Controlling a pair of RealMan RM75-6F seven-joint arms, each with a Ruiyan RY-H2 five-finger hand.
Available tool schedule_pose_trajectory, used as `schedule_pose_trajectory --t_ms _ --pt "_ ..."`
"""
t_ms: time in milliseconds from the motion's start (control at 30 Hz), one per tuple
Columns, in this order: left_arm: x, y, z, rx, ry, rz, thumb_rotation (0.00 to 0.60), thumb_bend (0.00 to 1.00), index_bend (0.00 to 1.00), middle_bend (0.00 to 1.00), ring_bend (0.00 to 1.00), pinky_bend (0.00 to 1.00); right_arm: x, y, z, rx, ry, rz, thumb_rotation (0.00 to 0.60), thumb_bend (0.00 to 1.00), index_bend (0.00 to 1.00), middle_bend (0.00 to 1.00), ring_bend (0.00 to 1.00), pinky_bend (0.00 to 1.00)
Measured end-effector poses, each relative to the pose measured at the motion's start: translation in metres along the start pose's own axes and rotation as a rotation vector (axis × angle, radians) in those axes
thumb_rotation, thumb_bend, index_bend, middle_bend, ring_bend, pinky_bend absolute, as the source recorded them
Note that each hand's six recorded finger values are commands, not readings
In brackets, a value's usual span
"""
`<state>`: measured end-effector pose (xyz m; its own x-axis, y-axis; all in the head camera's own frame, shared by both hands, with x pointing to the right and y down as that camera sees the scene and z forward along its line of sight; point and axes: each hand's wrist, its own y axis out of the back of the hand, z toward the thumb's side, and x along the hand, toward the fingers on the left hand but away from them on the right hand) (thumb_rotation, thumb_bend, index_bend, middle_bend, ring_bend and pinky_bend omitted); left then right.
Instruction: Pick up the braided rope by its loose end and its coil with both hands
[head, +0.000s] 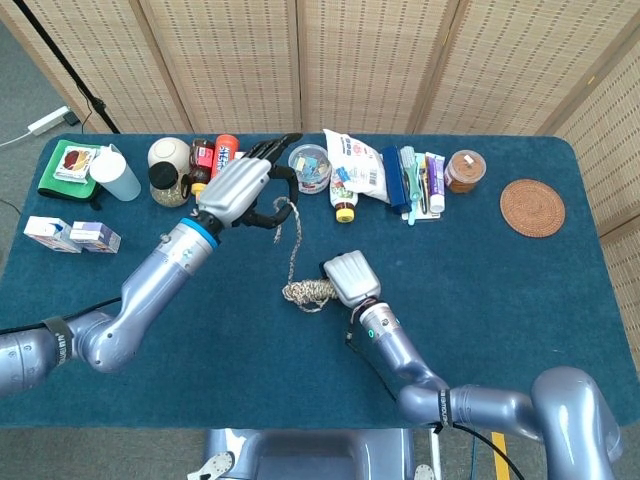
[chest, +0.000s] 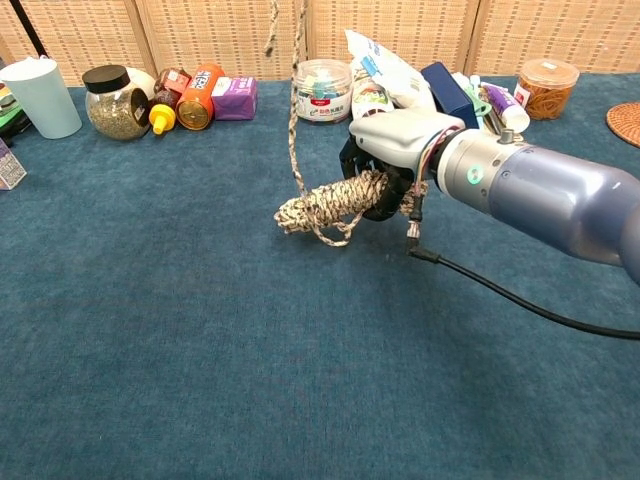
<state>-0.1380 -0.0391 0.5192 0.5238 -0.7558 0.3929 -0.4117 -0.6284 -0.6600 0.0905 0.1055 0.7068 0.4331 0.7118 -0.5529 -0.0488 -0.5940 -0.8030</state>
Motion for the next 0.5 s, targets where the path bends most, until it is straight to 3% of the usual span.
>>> schedule_pose_trajectory --t_ms 233,500 --pt "0.029 -0.004 -0.004 0.015 0.057 0.064 0.6 0.5 0.62 0.0 0.0 0.0 0.012 0.004 0.004 -0.056 0.064 0.004 0.6 0.63 0.64 0.58 0.49 0.72" --pt "0.051 -0.014 -0.025 0.061 0.117 0.074 0.6 0.5 0.62 0.0 0.0 0.0 0.024 0.014 0.002 -0.11 0.142 -0.015 0.6 0.63 0.65 0.58 0.49 0.72"
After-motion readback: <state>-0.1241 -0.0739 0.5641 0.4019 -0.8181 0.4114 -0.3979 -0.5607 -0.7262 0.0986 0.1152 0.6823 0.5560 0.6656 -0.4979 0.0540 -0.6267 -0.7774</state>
